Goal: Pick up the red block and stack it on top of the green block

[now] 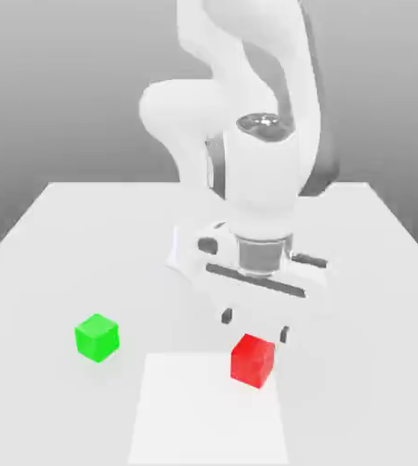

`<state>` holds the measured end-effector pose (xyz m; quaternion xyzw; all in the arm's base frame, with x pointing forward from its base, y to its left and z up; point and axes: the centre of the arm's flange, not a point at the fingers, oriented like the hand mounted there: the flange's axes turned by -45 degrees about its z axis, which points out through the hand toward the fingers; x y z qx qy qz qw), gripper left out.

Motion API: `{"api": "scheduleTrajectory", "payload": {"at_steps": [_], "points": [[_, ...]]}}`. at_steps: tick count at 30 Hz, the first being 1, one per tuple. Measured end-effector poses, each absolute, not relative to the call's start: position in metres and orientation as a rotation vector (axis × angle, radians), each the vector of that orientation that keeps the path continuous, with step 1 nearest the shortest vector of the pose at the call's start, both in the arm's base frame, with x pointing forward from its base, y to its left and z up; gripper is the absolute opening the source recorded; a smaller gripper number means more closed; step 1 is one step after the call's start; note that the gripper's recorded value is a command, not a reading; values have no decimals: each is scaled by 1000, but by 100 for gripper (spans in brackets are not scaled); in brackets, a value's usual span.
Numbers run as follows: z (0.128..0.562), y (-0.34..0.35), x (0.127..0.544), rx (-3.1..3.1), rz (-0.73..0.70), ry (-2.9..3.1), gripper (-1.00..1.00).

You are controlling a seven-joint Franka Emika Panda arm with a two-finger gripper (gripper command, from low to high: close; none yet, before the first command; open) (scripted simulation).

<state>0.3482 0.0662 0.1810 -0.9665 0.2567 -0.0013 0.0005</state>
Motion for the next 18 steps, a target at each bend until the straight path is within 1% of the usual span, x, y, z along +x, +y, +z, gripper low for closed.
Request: {"api": "scheduleTrajectory", "payload": {"at_steps": [3, 4, 11, 18], "points": [[153, 67, 346, -3036, -1, 806, 0], [147, 67, 345, -3036, 0, 805, -100], [146, 67, 345, -3036, -3, 805, -100], [202, 68, 345, -3038, -3, 802, -100]]}}
